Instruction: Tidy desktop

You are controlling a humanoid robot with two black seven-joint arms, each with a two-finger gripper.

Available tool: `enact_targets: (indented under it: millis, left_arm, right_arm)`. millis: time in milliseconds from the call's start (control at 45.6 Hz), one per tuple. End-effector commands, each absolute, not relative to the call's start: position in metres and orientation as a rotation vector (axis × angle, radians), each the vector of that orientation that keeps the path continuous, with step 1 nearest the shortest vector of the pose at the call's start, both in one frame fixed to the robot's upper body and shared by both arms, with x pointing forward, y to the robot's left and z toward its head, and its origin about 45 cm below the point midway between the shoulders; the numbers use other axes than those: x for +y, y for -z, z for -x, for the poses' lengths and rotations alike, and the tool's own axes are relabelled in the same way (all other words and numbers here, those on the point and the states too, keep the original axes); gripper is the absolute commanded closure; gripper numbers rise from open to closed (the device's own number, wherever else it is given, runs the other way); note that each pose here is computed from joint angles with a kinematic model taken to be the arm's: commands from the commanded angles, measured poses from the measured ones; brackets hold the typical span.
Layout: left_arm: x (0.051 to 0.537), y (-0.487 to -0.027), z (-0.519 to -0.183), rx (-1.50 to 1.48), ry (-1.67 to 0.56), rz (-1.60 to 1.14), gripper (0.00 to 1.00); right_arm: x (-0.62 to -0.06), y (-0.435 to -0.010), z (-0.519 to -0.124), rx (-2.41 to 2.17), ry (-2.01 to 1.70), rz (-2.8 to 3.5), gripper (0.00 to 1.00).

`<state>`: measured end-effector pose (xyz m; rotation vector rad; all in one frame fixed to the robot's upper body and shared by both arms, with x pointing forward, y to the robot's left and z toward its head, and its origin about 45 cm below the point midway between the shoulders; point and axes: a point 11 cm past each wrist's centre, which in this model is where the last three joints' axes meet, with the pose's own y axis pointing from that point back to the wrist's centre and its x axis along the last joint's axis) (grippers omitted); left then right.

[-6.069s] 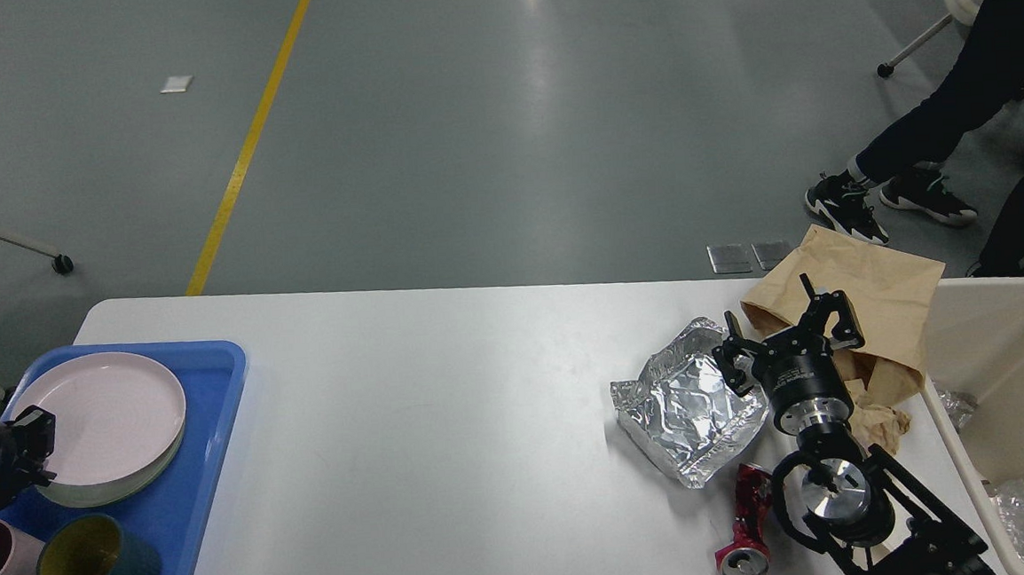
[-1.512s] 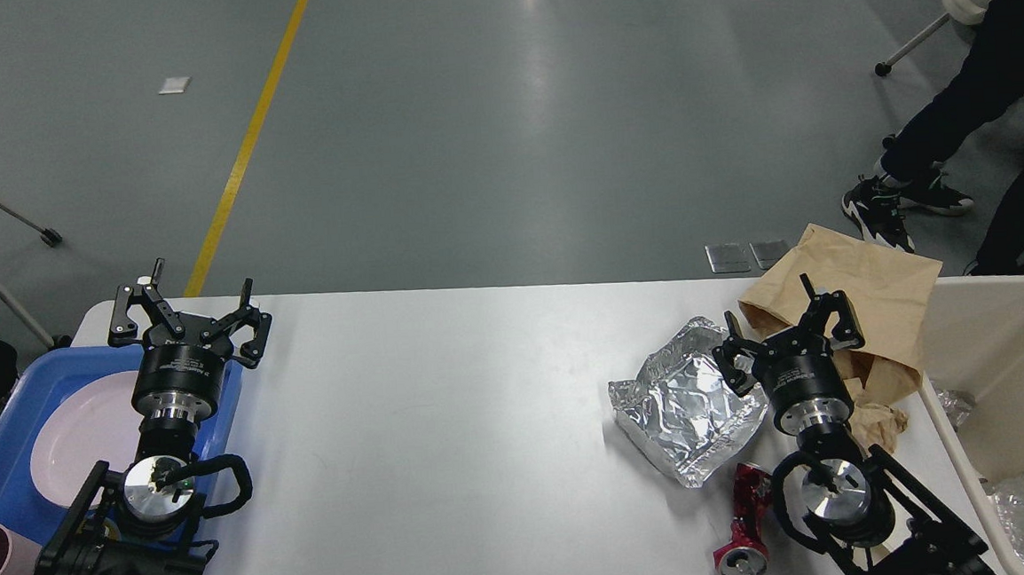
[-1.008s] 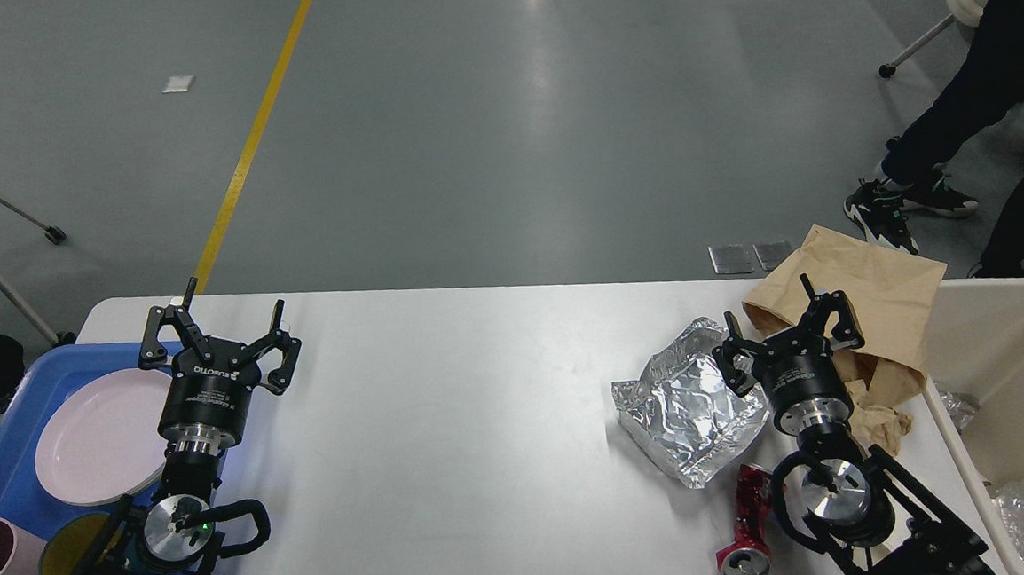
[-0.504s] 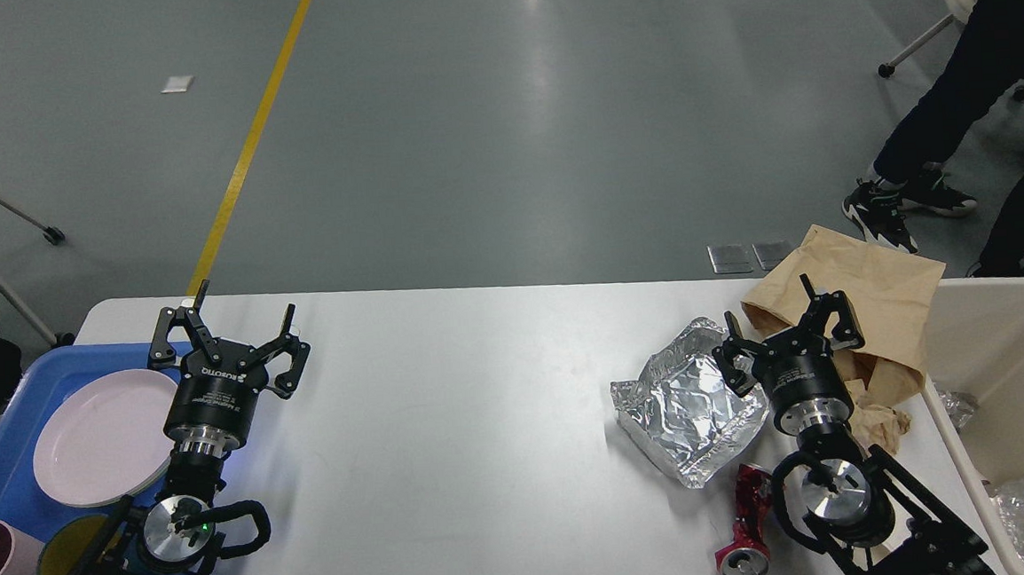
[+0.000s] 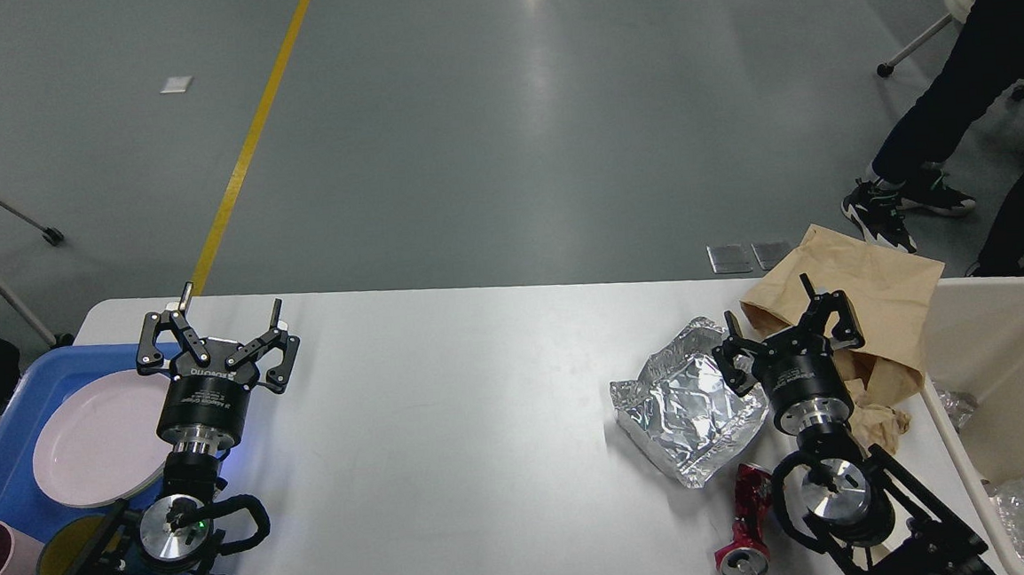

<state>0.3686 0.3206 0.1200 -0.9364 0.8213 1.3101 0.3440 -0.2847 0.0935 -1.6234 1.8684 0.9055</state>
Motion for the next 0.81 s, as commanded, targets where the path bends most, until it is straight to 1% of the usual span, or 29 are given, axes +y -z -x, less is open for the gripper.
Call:
enact_targets:
  millis: [0,789]
  left_arm:
    - [0.3206,-0.1199,-0.3685,0.821,-1.31,0.936,0.03]
    - [0.3206,-0.1199,-0.3685,0.821,-1.31,0.936,0.03]
  right_arm:
    - [-0.2846,-0.0937,-0.3443,1.868,-0.905,1.624,0.0]
    - [-0.2816,-0.0966,-0.3472,1.854,-0.909,1.63,0.0]
